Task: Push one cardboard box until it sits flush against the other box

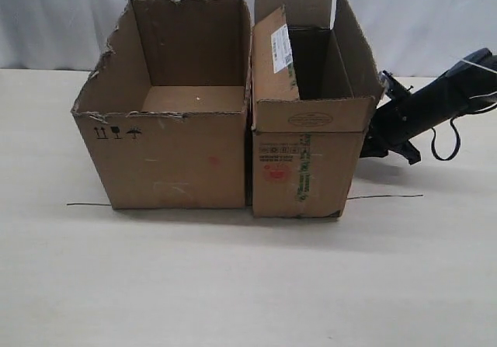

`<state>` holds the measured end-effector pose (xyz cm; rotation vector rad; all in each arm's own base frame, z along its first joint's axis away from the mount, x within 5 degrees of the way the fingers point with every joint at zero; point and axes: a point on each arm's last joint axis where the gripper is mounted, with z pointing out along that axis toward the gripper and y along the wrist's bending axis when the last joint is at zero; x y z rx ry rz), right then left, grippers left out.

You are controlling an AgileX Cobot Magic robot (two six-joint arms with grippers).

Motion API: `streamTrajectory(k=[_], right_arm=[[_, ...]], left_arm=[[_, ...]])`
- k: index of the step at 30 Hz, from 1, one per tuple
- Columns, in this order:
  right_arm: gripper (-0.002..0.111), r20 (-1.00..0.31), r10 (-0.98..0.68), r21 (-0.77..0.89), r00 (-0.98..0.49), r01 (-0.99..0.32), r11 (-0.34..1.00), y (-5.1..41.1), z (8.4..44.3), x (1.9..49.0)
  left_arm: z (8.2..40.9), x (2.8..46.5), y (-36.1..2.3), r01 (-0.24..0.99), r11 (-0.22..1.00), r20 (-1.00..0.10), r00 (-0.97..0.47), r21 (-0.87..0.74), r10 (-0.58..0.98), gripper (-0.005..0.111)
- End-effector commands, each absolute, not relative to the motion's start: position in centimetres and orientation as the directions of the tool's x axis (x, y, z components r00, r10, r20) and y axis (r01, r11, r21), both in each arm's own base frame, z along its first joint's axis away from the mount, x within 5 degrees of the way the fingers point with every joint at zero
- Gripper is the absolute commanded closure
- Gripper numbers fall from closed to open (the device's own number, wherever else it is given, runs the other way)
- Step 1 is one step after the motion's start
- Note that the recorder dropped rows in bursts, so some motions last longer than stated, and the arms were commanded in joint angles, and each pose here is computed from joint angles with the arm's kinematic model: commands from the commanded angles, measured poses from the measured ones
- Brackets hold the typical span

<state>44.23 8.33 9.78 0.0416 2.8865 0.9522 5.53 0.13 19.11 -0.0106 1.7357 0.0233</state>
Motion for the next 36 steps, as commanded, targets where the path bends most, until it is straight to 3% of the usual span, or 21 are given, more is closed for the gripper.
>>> streamTrajectory(k=[1, 6, 14, 20, 25, 31, 36], right_arm=[[0.103, -0.128, 0.089, 0.587, -0.988, -0.004, 0.809, 8.2, 10.0, 44.9], [0.103, -0.205, 0.080, 0.551, -0.975, -0.048, 0.833, 7.2, 12.3, 45.4], [0.103, -0.430, 0.116, 0.431, -0.895, -0.091, 0.898, 0.6, 23.2, 43.8], [0.103, -0.560, -0.016, 0.271, -0.828, -0.201, 0.941, 1.1, 30.4, 36.2], [0.103, -0.669, -0.037, 0.214, -0.743, -0.240, 0.947, 3.0, 31.6, 28.7], [0.103, -0.872, -0.089, 0.080, -0.482, -0.319, 0.944, 3.9, 34.7, 19.6], [0.103, -0.918, -0.109, 0.019, -0.381, -0.316, 0.949, 3.3, 34.0, 14.4]], left_arm=[[19.1, 5.5, 0.1, -0.014, 1.000, -0.988, -0.156, 0.013, 0.011, 0.107], [19.1, 5.5, 0.1, -0.014, 1.000, -0.988, -0.156, 0.013, 0.011, 0.107], [19.1, 5.5, 0.1, -0.014, 1.000, -0.988, -0.156, 0.013, 0.011, 0.107], [19.1, 5.5, 0.1, -0.014, 1.000, -0.988, -0.156, 0.013, 0.011, 0.107], [19.1, 5.5, 0.1, -0.014, 1.000, -0.987, -0.162, 0.013, 0.010, 0.107], [19.1, 5.5, 0.1, -0.014, 1.000, -0.987, -0.162, 0.013, 0.010, 0.107], [19.1, 5.5, 0.1, -0.014, 1.000, -0.987, -0.162, 0.013, 0.010, 0.107]])
